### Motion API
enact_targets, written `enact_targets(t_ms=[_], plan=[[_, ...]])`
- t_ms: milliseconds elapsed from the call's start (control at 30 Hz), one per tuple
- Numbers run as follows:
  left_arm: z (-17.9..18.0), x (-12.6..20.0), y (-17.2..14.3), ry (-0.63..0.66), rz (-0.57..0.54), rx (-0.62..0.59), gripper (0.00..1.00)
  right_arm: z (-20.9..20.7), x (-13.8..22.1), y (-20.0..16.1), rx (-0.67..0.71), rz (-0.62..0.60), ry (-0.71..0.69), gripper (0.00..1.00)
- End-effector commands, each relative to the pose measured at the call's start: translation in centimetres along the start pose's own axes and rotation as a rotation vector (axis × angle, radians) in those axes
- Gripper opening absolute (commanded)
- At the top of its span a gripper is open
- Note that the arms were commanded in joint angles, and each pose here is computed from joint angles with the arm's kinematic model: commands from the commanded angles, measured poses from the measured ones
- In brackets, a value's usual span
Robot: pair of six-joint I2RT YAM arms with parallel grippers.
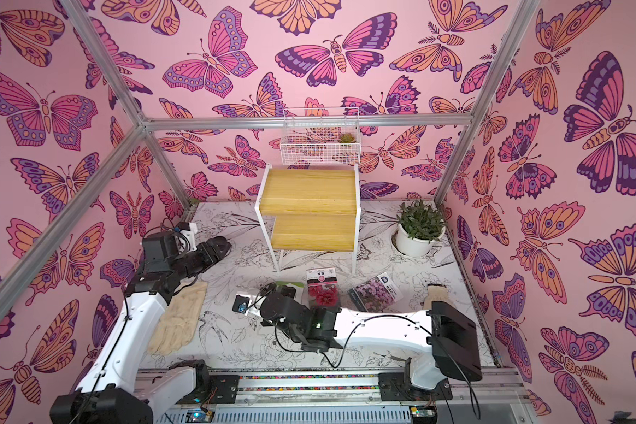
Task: Take the seed bag off the shelf
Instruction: Place the seed packet at the center of the board.
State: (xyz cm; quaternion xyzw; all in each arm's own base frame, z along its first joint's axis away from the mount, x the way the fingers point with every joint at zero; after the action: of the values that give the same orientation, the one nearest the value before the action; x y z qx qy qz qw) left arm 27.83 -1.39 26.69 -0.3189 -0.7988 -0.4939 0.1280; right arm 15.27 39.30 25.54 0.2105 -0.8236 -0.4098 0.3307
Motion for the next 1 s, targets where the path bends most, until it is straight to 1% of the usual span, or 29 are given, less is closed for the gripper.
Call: enact_targets(t_ms=[0,167,367,500,567,700,967], plan=[[2.4,0.1,-1.8,0.105,0.056,0.037,0.66,-0.6,-2.5,1.7,-0.030,-0.051,0.018,0.00],[4.1,0.6,-2.5,0.148,0.046,0.083,0.67,-0.9,-5.5,1.5,-0.008,-0.025,0.022,0.00],[5.1,0.4,-3.6,0.162,0.033,0.114,0.68,-3.3,-9.2,0.3,-0.026,0.019,0.037,0.00],[5.4,0.1,-3.9,0.155,0.033,0.128,0.68,-2.6,-10.6,-0.5,-0.019,0.045,0.073,0.00],[5.4,0.0,-3.9,0.154,0.035,0.128,0.68,-1.7,-11.0,-1.4,-0.032,0.059,0.102,0.00],[5.4,0.1,-3.9,0.151,0.032,0.124,0.68,-0.1,-11.2,-3.0,-0.043,0.072,0.110,0.00],[5.4,-0.2,-3.9,0.127,0.032,0.128,0.68,4.5,-9.7,-4.6,-0.046,0.103,0.181,0.00]])
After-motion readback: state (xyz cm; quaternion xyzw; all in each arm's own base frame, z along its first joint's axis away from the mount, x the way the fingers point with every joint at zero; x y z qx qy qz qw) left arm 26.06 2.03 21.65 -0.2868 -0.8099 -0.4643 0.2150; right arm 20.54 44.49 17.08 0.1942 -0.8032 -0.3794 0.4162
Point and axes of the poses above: each gripper's point midway between its finger pads, its own x axis back along the fingers, its own z axis along the line the jaws close on, y = z × x, the point moved 7 cm from there along x, back along the fingers, and after that the axes turned 15 degrees about -x, right-handed, at the moved point
